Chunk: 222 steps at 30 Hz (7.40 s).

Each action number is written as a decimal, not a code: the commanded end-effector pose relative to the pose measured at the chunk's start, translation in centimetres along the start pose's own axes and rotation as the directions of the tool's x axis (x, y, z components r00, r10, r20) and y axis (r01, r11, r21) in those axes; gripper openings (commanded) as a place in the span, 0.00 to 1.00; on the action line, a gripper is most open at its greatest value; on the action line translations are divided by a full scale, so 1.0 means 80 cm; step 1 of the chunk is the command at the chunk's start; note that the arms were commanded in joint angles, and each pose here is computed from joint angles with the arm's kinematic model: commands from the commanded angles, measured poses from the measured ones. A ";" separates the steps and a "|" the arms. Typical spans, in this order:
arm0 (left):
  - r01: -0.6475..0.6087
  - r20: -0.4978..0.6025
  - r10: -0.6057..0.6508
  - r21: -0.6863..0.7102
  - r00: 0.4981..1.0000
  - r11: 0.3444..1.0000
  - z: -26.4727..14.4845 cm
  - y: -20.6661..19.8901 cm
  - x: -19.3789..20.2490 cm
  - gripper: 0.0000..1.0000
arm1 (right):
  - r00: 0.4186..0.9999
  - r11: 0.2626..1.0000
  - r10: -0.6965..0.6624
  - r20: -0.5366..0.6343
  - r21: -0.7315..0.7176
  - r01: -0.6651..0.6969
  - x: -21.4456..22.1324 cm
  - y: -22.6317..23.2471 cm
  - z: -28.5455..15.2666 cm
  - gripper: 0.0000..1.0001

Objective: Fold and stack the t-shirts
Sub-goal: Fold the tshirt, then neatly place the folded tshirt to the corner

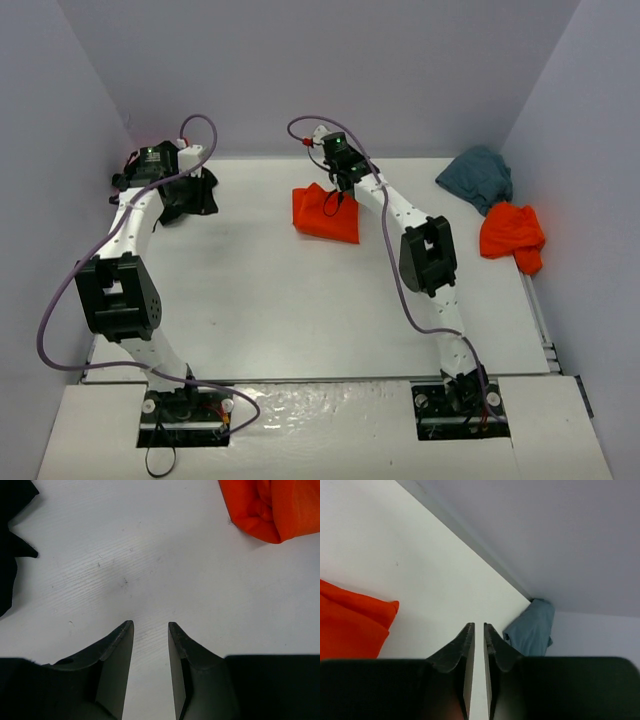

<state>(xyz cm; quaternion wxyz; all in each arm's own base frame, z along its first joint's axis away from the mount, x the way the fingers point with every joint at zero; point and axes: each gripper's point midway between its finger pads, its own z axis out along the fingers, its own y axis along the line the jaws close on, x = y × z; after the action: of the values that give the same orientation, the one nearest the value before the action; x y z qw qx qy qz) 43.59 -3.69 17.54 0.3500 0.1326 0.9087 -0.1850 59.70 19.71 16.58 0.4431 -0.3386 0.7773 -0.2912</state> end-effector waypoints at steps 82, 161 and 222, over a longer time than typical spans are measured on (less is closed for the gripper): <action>0.094 0.105 -0.122 0.244 0.987 0.965 0.017 -0.079 -0.105 0.39 | 0.950 0.967 0.253 0.183 -0.010 -0.256 -0.072 -0.087 -0.177 0.43; 0.528 -0.387 -0.383 0.752 0.839 0.395 0.204 -0.192 -0.011 0.76 | 0.904 0.586 0.358 -0.232 -0.698 -0.411 0.070 0.120 -0.118 0.11; 0.386 -0.460 -0.110 0.564 0.881 0.730 0.219 -0.219 0.057 0.75 | 0.886 0.679 0.327 -0.328 -0.571 -0.461 0.121 0.108 -0.085 0.08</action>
<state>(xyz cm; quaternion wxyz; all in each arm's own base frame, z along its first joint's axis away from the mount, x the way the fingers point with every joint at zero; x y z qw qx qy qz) 43.18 -26.26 6.99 0.0443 0.1373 0.8343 -0.5320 45.98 20.56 7.29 0.2563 -0.2885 0.9175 0.0967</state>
